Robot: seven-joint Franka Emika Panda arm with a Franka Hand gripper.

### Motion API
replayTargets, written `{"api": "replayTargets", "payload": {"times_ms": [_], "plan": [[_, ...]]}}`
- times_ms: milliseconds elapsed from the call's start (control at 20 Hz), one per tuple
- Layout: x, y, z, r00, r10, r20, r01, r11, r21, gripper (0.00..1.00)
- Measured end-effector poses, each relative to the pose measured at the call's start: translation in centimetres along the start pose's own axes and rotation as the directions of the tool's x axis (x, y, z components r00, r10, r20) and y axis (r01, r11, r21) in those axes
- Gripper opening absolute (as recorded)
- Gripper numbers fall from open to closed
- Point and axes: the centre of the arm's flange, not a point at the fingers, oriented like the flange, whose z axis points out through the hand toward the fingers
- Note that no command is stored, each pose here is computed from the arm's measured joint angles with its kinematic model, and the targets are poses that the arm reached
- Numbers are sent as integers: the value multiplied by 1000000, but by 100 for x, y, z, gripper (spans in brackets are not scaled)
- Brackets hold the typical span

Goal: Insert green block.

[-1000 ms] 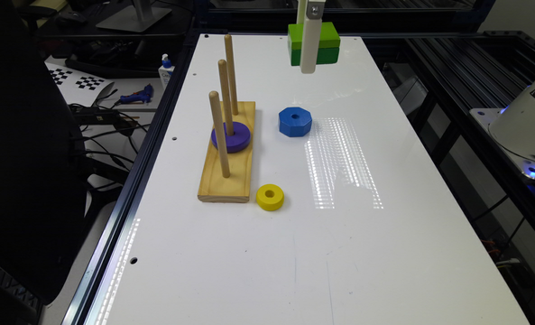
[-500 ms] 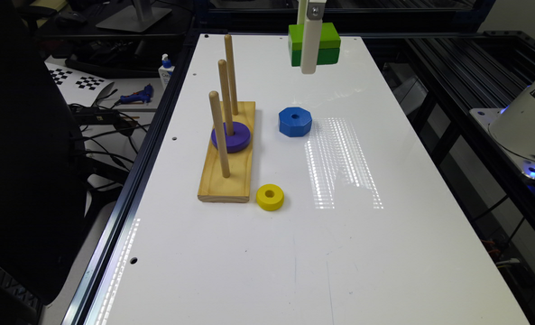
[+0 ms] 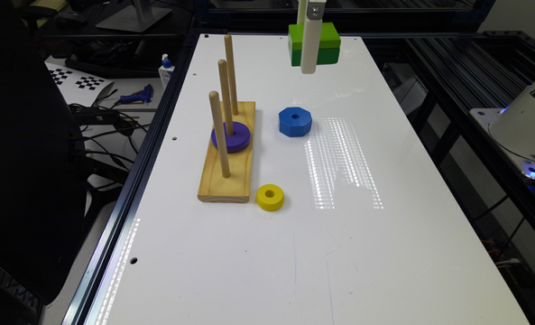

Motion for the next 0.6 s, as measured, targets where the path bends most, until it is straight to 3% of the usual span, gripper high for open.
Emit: {"api": "replayTargets", "payload": {"times_ms": [150, 350, 600], "plan": [[-12, -21, -7, 999986, -3887, -3581, 3904, 999980, 4924, 0], [-3, -72, 4, 999891, -8675, -11923, 8883, 999808, 17479, 0], [89, -187, 17, 999897, -8692, -11410, 8995, 999601, 26792, 0]]}}
